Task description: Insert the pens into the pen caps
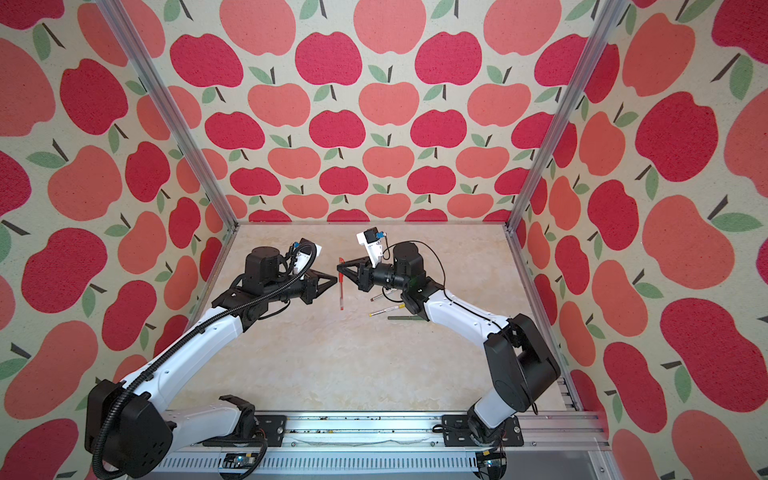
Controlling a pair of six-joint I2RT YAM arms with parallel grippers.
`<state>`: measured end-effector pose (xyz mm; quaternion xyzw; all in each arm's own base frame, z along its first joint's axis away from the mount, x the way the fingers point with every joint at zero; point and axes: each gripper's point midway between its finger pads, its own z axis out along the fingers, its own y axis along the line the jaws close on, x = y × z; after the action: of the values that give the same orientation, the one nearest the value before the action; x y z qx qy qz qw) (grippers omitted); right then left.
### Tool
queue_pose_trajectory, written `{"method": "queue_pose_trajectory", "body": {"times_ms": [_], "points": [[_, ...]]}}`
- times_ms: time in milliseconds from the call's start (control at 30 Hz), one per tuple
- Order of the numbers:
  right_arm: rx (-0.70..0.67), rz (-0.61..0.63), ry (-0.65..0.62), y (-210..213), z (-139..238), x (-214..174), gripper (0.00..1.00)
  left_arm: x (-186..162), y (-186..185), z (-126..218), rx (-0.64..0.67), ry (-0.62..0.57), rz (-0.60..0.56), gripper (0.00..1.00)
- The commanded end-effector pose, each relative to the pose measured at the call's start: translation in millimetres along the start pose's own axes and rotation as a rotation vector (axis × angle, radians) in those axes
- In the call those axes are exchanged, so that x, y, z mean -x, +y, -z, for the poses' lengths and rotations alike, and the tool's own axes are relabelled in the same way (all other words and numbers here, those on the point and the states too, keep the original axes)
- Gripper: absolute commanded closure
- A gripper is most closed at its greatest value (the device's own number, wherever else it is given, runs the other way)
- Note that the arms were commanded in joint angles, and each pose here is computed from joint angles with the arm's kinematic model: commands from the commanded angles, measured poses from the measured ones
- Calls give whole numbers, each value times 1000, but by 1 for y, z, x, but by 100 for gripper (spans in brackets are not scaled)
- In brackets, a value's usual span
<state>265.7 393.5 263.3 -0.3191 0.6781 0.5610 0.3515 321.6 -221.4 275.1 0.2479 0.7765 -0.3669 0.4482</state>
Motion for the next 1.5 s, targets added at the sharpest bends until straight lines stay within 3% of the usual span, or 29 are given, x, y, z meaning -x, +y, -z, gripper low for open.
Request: {"method": "queue_pose_trajectory", "body": {"times_ms": [0,300,600,733,833,967,1067,1333,1467], "points": [[66,-132,214,14,-2,-67,100,100,-7,35,68,-308,-160,100],[0,-25,72,9,11,-5,98,47,-13,20,27,-182,-92,100],[-47,28,50,-3,27,15,97,42,-7,40,94,-222,-104,100],[-72,12,49,-9,31,19,96,32,4,38,131,-191,-73,85],[-158,-70,104,-31,30,8,93,25,15,39,171,-158,-37,66],[-377,-240,257,-83,31,-36,92,17,23,45,204,-152,-1,48],[-433,-379,317,-105,25,-64,92,13,26,48,220,-154,15,33],[-497,-515,534,-123,-5,-122,89,5,30,54,250,-142,33,26],[-506,-537,575,-129,-14,-138,83,3,30,54,250,-143,39,25]]}}
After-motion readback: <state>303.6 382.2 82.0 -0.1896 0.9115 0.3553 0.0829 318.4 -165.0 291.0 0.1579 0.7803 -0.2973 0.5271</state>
